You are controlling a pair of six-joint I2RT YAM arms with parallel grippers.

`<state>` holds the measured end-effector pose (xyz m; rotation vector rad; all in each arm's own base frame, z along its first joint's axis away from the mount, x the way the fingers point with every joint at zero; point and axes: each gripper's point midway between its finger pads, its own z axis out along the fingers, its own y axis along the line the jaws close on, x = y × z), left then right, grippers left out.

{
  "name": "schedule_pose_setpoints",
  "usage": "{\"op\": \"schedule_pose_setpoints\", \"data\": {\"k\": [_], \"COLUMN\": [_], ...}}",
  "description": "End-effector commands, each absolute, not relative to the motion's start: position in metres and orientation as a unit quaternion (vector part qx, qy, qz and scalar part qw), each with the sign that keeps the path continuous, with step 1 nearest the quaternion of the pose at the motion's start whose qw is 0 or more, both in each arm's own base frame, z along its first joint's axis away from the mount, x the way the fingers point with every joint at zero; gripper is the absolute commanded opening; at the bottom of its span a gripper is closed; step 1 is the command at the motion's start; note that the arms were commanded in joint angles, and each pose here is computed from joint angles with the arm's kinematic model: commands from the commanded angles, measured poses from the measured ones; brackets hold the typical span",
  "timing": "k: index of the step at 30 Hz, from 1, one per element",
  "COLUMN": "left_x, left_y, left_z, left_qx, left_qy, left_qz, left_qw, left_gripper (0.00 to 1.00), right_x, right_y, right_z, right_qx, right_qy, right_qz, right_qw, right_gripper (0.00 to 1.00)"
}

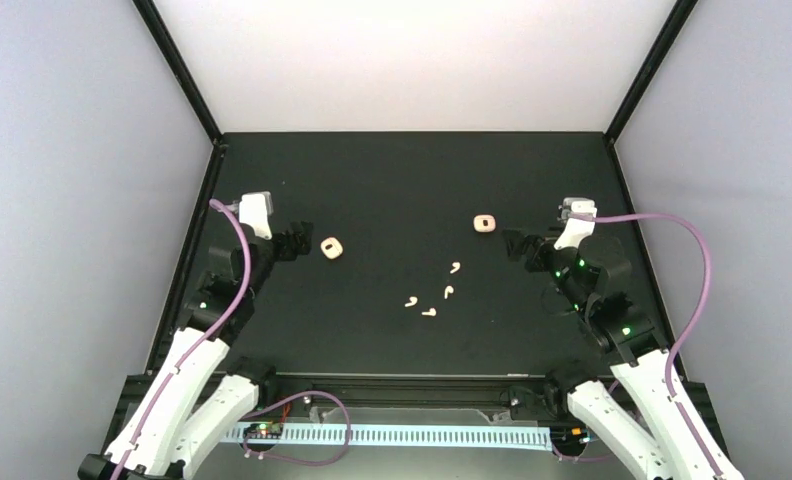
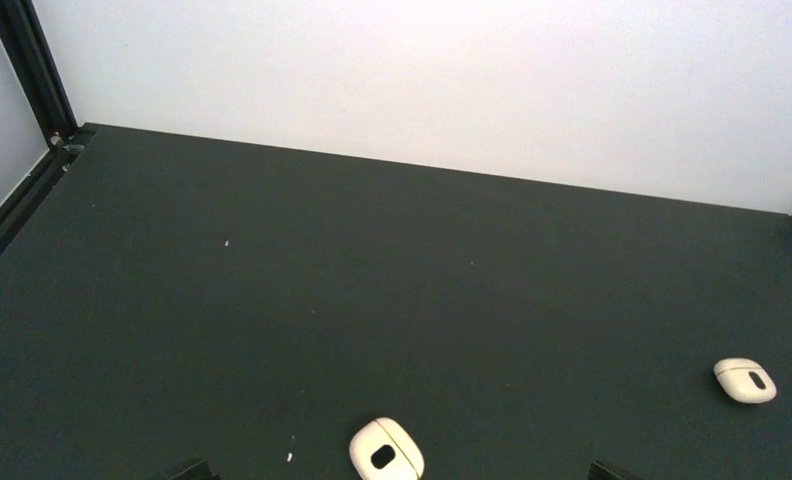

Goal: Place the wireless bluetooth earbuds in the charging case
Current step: Pick up the charging case at the center of the board.

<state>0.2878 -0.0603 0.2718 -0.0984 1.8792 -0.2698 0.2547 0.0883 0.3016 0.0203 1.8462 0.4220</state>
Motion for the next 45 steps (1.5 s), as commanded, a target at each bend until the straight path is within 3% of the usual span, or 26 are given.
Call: {"op": "schedule_pose_setpoints", "data": {"k": [1,9,16,29,45], "left_x": [0.28,0.281,0.313,0.319,0.364], "left_y": [-0.059,-0.061,-0.079,-0.074,-0.099], "left_z": [0.286,0.286,0.273,0.201,0.112], "left_qx": [-0.045,-0.034,-0.027,-0.074,-0.105], "left_qy": [0.799,0.805,0.836,0.879,0.959], "left_qz": [-0.116,-0.102,-0.11,-0.088,-0.064], "left_qw": [0.589,0.583,0.537,0.463,0.256], "left_gripper": [0.99,0.99,0.99,0.99,0.99], "right_x": [0.251,0.266,0.289,0.3,0.28], "right_y": [0.095,0.114,0.129,0.178,0.208], "right_z": [0.304,0.304,0.276,0.2,0.172], "right_qx": [-0.002,-0.019,0.004,-0.026,-0.076], "right_qy": [0.796,0.812,0.841,0.894,0.902], "right_qz": [0.194,0.21,0.189,0.186,0.22], "right_qw": [0.574,0.544,0.506,0.407,0.364], "right_gripper": [1.0,1.0,0.99,0.93,0.93]}}
